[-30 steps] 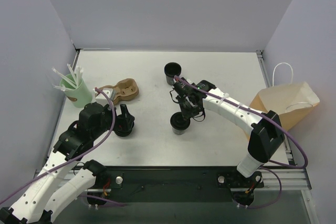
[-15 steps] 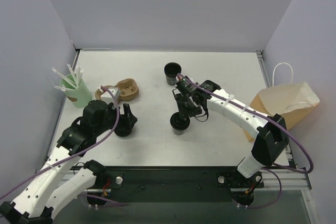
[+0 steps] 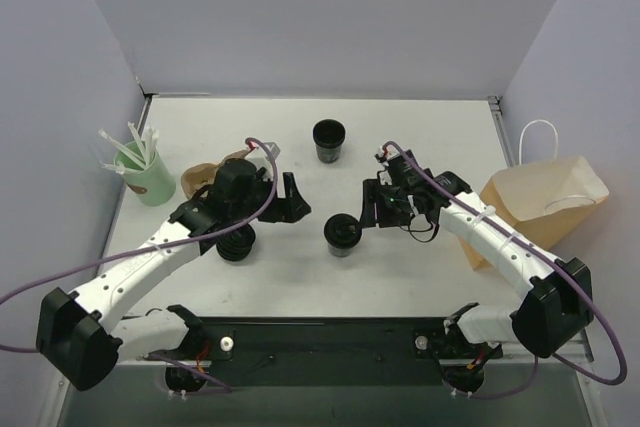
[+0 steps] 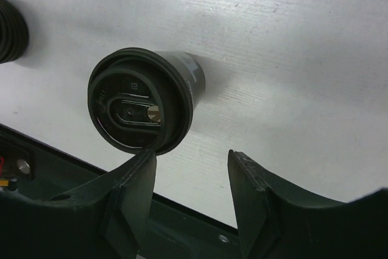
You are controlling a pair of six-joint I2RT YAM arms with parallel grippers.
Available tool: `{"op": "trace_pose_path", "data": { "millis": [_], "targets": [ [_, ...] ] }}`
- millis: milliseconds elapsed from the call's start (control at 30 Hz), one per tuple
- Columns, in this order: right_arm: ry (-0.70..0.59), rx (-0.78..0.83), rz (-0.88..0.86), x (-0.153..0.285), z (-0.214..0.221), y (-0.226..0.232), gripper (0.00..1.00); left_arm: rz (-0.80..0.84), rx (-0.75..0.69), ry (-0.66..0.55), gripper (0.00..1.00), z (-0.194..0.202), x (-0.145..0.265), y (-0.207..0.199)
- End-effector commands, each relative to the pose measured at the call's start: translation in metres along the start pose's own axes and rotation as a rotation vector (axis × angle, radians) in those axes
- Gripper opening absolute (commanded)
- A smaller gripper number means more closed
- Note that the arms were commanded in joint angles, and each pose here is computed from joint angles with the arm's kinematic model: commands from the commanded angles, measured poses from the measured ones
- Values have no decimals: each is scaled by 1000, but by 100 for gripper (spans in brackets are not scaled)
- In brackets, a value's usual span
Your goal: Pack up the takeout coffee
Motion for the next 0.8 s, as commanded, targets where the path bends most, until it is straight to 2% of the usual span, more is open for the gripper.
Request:
{"op": "trace_pose_path", "data": {
  "millis": [0, 200, 400, 767],
  "targets": [
    [-120, -2, -220, 0, -9, 4, 51, 152, 8, 4, 89, 2, -31, -29],
    [-140, -16, -356, -11, -8, 0, 57, 140, -14, 51, 90, 17, -63, -25],
    [-127, -20, -373, -23, -10, -6, 58, 156, -19, 72, 87, 28, -81, -17],
    [-76, -32, -413, -51, 0, -7, 49, 162, -25, 127, 77, 55, -100, 2]
  ]
}}
Point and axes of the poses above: each gripper's point midway between its finger pads, its own x axis back along the fingers, its own y axis along the line the jaws close on, z = x × y, the point moved 6 cm from there along x, back along the fingers, and after that the axes turned 14 degrees about x, right-handed, at the moved point
